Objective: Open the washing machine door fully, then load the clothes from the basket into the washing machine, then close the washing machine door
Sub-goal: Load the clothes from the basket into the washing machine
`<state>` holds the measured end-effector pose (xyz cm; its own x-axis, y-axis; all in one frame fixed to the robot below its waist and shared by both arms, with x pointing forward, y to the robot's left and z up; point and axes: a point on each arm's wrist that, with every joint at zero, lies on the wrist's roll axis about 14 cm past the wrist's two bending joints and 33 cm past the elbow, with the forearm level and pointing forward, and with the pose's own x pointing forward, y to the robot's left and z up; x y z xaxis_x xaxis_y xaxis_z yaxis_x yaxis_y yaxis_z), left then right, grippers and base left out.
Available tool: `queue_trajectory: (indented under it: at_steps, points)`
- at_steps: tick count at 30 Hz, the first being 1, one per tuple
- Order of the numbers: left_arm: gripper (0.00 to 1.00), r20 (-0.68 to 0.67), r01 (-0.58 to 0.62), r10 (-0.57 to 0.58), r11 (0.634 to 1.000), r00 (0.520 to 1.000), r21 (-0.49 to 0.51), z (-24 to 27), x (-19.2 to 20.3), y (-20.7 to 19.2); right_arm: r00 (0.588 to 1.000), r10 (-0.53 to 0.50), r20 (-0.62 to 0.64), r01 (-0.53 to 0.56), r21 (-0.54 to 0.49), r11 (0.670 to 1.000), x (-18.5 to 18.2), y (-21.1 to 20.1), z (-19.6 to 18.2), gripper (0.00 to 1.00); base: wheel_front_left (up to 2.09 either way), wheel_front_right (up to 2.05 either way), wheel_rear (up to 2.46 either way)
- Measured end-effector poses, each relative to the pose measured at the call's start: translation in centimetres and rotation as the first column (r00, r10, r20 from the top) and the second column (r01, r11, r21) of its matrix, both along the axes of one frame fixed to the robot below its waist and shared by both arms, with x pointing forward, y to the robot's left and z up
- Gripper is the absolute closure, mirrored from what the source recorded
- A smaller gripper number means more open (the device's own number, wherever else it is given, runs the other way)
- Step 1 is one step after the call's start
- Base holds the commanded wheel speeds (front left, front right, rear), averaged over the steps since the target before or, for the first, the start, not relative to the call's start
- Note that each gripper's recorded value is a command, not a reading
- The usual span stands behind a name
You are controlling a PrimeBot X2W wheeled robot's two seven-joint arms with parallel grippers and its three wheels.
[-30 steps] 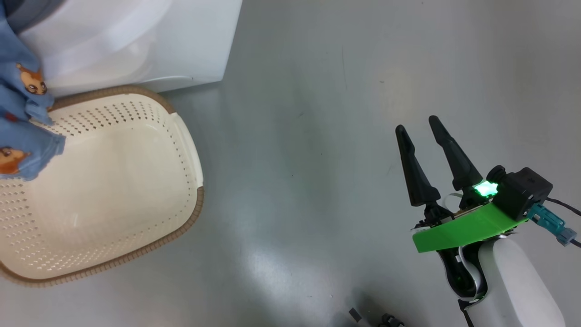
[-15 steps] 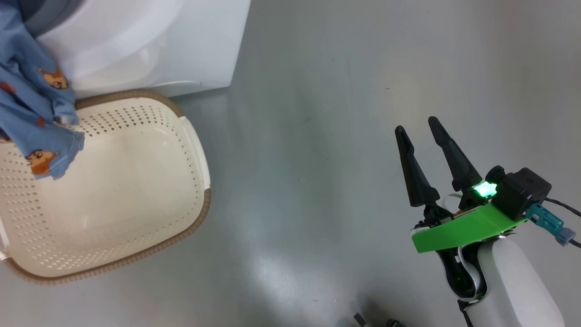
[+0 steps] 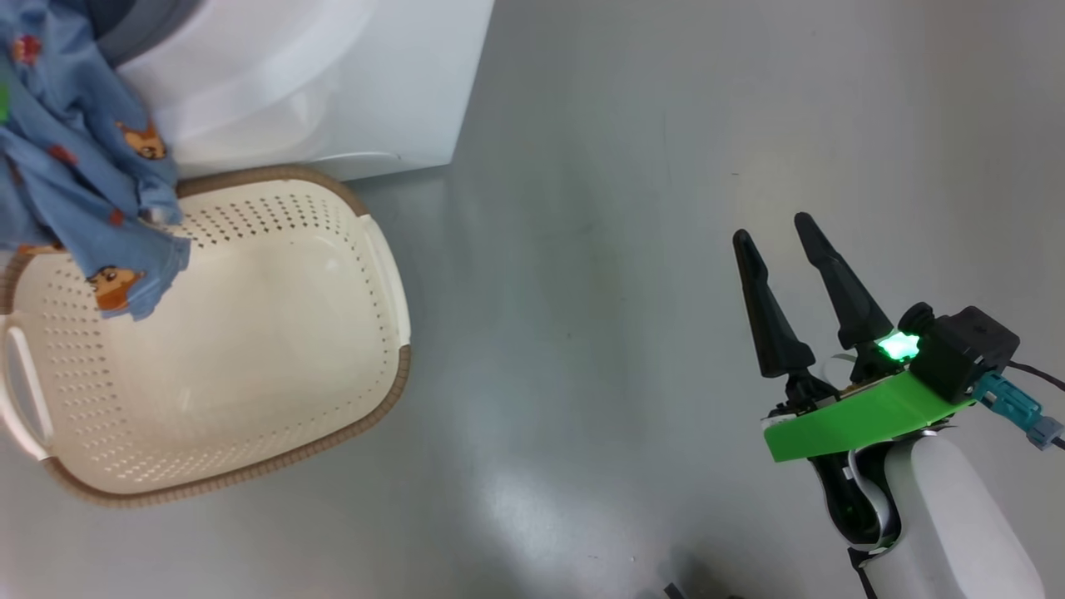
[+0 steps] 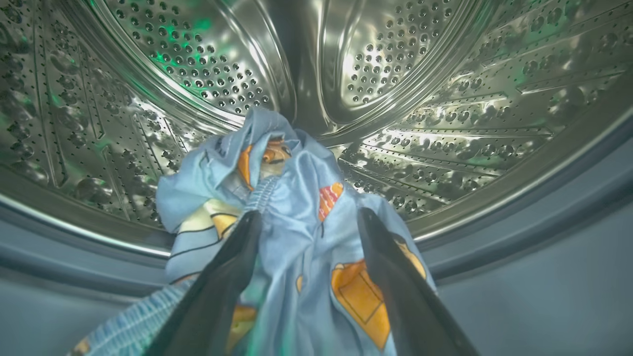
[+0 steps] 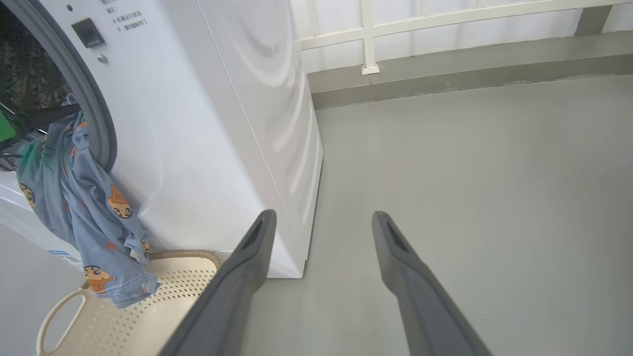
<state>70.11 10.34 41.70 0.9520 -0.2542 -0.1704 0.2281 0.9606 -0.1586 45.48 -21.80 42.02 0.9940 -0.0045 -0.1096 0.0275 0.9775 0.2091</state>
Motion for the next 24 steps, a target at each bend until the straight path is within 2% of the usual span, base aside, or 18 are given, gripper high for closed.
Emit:
queue_trajectory:
  at_steps: [13,24]
  points:
    - [0.00,0.083,-0.027,0.038,0.992,0.996,-0.121,1.0,-2.5,1.3,1.000,0.021,0.012,-0.021,-0.001,1.000,0.7,0.5,0.1,0.00,0.00,0.00,0.00]
    - [0.00,0.125,-0.058,0.075,0.988,0.989,-0.140,0.2,-8.1,2.3,0.999,0.038,0.034,-0.038,-0.013,0.999,1.3,0.7,0.6,0.00,0.00,0.00,0.00]
